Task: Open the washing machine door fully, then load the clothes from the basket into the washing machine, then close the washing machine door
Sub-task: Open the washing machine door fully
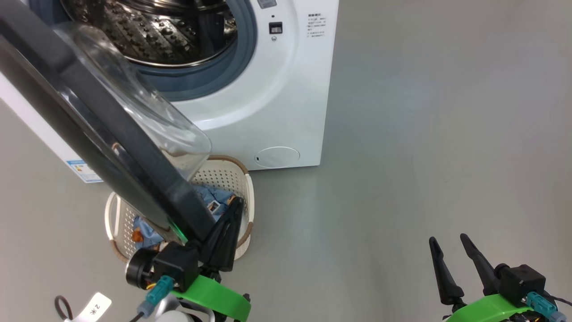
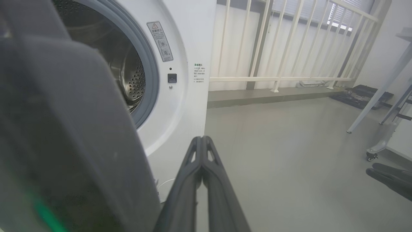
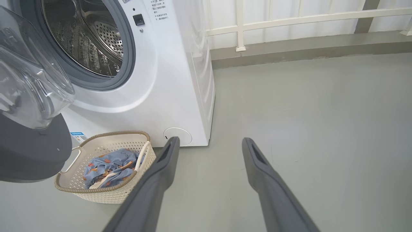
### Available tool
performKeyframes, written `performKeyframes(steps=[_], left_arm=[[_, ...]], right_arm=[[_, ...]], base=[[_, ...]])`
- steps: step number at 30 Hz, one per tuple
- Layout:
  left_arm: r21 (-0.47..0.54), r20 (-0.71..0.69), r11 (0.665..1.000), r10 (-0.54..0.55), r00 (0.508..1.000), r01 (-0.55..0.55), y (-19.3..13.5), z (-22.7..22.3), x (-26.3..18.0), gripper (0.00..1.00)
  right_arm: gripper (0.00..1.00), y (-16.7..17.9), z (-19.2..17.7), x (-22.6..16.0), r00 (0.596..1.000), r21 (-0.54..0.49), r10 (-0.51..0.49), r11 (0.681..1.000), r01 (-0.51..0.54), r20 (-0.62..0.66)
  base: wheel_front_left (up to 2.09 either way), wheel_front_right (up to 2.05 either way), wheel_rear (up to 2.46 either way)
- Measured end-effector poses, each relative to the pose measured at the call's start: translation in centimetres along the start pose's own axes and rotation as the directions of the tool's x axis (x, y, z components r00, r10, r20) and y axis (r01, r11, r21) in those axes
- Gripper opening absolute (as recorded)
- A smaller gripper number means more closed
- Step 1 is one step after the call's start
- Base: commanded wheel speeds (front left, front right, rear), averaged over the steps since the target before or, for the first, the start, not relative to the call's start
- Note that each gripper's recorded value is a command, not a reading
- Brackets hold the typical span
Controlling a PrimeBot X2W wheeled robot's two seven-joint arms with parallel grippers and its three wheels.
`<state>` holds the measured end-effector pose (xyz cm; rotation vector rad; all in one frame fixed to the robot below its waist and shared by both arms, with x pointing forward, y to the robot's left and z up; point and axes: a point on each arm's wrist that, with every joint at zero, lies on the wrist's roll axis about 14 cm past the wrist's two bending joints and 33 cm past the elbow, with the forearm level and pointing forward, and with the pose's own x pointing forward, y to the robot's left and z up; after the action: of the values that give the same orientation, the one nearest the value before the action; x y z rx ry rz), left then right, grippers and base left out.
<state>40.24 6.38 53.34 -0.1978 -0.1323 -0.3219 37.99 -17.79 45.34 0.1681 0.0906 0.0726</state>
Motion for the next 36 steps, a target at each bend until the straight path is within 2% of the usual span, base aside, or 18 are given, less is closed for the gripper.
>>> performKeyframes(steps=[16,36], left_arm=[[0.005,0.007,0.998,0.07,0.997,-0.07,1.6,0.5,-1.9,0.0],[0.039,-0.013,0.979,0.199,0.98,-0.198,4.6,0.2,-5.2,0.0]], right_arm=[[1.0,1.5,0.2,0.5,0.999,0.006,0.046,0.999,-0.046,0.008],[1.0,3.2,-0.4,1.1,0.995,0.01,0.096,0.995,-0.096,-0.007]], base=[[0.0,0.0,0.0],[0.0,0.0,0.0]])
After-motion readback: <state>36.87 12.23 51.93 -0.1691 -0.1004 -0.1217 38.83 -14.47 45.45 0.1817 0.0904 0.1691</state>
